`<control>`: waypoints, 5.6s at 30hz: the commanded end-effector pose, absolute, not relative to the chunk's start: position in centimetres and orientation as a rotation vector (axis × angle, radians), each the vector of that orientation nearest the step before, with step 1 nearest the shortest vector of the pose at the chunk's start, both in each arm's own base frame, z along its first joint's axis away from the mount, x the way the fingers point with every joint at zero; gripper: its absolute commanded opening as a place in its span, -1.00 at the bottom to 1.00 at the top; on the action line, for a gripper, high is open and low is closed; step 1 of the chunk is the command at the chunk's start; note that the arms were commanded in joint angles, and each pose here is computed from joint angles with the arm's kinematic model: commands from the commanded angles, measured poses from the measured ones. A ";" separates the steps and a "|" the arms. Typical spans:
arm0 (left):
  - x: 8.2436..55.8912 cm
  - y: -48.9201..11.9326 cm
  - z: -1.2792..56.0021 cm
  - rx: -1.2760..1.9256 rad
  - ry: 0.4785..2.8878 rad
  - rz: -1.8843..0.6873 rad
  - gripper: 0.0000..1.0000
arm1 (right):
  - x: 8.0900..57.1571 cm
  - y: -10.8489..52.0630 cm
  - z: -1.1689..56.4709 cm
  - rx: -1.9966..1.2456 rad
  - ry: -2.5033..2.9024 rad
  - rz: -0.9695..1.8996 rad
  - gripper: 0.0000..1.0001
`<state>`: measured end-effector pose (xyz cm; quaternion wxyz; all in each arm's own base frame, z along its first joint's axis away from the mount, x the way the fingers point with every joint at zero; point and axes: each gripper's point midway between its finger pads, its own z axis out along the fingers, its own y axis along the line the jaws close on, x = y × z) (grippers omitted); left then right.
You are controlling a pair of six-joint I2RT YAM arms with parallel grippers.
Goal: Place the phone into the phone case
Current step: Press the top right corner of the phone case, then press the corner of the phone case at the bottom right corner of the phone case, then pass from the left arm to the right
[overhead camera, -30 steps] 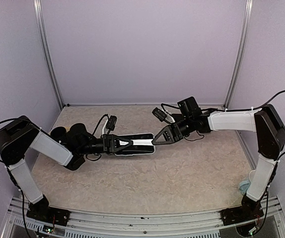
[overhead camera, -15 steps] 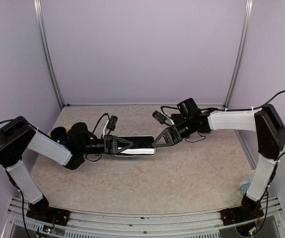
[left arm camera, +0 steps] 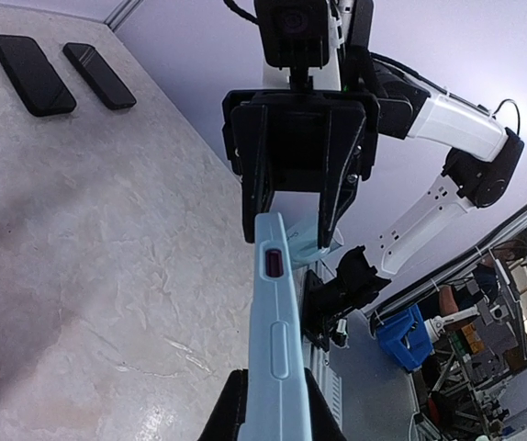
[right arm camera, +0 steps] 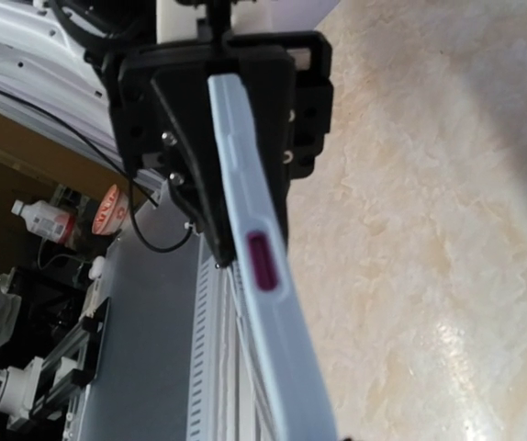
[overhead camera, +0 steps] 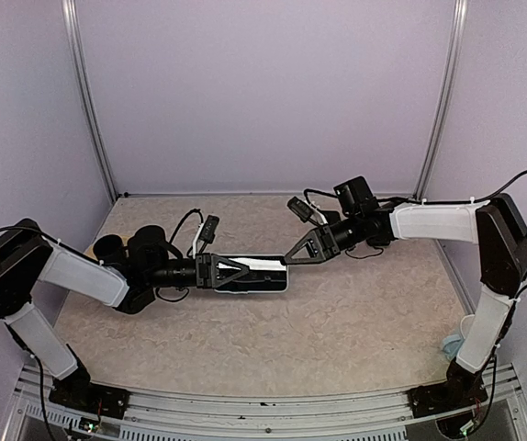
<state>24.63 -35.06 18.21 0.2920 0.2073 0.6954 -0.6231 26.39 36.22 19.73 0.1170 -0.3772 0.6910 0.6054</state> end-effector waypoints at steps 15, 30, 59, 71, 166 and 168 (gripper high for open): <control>24.5 -35.6 20.5 0.605 1.777 -1.619 -1.00 | 27.8 37.2 18.7 -1.085 2.076 1.670 -0.34; 24.5 -35.4 20.7 0.599 1.768 -1.613 -1.00 | 27.3 37.4 17.5 -1.122 2.095 1.657 -0.51; 24.2 -34.5 21.1 0.608 1.732 -1.662 -1.00 | 24.5 33.6 22.7 -1.222 1.767 1.961 -0.63; 25.9 -33.5 22.5 0.500 1.709 -1.616 -1.00 | 27.2 34.1 19.0 -1.060 1.985 1.679 -0.13; 27.5 -34.9 20.4 0.400 1.868 -1.517 -1.00 | 26.2 42.7 21.3 -1.625 1.296 0.366 0.99; 27.5 -35.0 20.4 0.401 1.868 -1.515 -1.00 | 25.8 43.2 21.2 -1.644 1.292 0.391 0.99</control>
